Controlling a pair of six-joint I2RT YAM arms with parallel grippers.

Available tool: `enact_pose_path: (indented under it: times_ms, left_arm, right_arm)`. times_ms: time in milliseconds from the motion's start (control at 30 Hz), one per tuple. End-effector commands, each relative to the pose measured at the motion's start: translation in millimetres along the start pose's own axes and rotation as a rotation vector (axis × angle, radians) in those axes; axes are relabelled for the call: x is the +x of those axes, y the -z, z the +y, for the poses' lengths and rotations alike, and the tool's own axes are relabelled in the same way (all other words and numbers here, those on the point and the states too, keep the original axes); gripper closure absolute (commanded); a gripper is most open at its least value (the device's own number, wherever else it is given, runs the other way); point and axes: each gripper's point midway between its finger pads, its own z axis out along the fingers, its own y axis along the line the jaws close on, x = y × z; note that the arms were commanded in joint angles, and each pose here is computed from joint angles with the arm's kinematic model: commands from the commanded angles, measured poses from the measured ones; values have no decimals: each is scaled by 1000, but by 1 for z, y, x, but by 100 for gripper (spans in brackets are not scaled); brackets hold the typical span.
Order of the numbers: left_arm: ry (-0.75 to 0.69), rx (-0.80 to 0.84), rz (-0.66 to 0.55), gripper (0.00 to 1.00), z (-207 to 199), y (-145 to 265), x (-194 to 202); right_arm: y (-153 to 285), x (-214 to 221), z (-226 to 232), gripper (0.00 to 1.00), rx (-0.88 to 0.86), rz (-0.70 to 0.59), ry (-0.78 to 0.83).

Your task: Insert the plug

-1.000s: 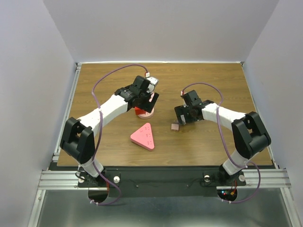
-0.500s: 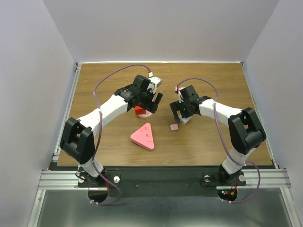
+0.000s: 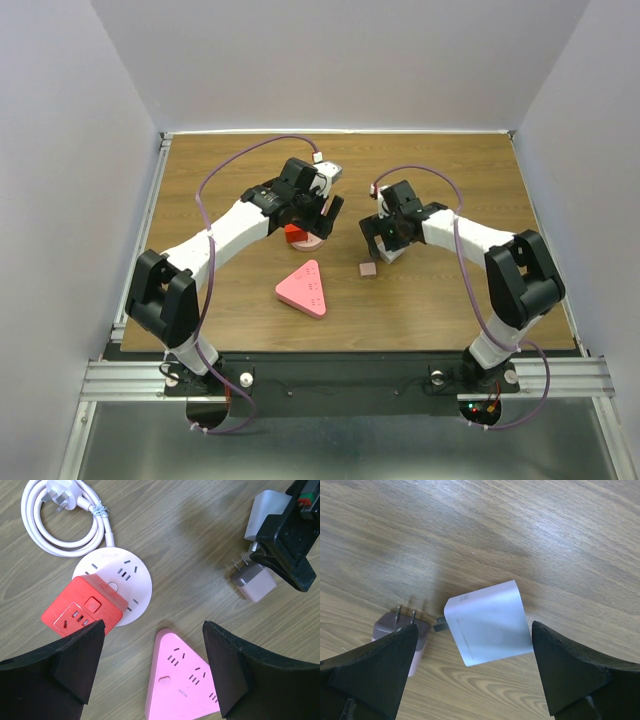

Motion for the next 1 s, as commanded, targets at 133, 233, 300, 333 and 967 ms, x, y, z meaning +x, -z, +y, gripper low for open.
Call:
enact_pose_path:
  times_ms: [133, 233, 300, 333, 967]
  left_arm:
    - [-20, 44, -90, 9, -11, 24, -24]
    - [-21, 44, -95, 9, -11, 24, -25]
    - [-19, 44, -89, 9, -11, 23, -23]
    - [-21, 44, -89, 9, -11, 23, -23]
    - [38, 212, -145, 10, -44, 20, -33]
  right_arm:
    - [10, 11, -2, 0, 5, 35, -18]
    - [11, 16, -2, 0, 7, 55, -23]
    - [12, 20, -2, 0, 8, 64, -28]
    - [14, 19, -7, 0, 35, 59, -27]
    - [7, 7, -21, 49, 113, 43, -10]
